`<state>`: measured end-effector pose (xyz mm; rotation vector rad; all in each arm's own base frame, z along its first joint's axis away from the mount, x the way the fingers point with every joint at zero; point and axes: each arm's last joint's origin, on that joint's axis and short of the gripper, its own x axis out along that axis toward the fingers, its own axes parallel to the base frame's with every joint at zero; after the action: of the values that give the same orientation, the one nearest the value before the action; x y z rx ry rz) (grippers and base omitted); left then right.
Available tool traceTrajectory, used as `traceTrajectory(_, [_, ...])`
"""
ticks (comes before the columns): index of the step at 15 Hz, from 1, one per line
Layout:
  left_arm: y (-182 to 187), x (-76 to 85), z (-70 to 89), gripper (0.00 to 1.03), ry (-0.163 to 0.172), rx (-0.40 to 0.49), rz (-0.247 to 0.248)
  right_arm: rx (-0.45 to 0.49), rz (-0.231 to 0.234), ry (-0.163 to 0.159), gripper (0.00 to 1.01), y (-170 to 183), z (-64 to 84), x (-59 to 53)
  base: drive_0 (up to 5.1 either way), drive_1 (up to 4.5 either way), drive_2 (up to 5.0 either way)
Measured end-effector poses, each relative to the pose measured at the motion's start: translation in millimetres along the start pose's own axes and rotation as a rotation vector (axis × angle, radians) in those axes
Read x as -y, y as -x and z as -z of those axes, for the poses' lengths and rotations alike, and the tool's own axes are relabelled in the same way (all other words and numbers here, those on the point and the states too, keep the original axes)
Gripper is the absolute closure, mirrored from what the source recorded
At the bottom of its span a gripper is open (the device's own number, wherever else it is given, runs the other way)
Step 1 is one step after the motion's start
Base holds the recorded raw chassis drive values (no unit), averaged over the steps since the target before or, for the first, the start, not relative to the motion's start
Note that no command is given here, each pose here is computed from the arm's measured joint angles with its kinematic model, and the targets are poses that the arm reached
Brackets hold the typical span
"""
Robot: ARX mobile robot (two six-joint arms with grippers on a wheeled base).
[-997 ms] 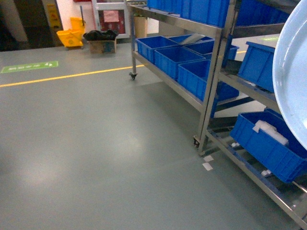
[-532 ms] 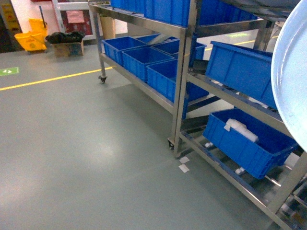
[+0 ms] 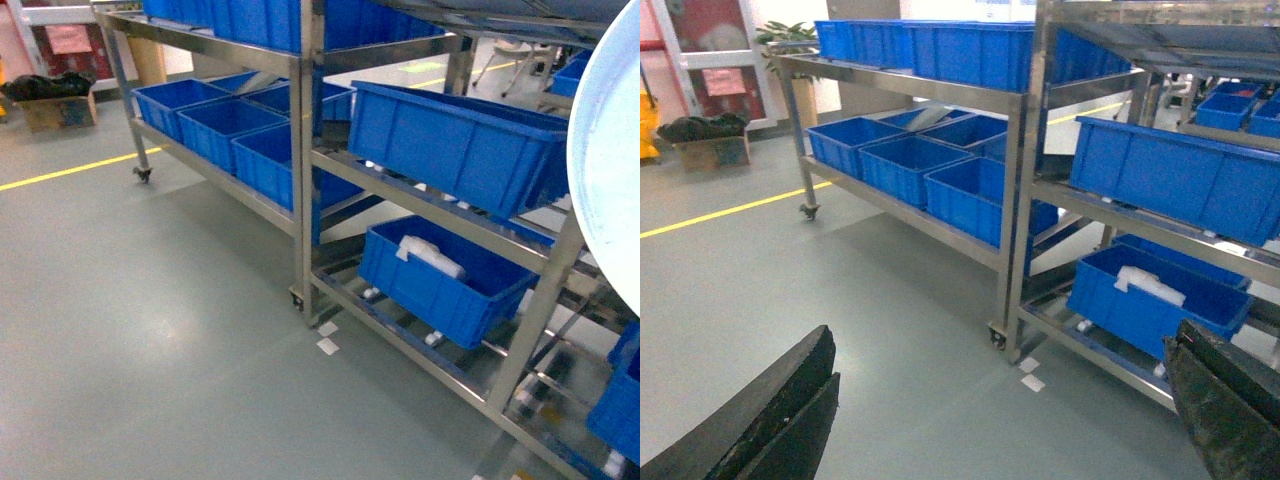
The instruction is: Place blue tray on left shelf second layer neatly
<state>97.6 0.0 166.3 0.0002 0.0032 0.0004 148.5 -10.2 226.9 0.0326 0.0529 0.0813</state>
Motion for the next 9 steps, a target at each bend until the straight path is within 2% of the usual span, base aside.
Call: traceTrajectory(9, [0.0, 0.1, 0.0, 0.05, 0.0, 0.0, 0.001, -0.001, 0.0, 0.0, 0.99, 0.0, 0.1, 0.0, -1.6, -1.57, -1.6])
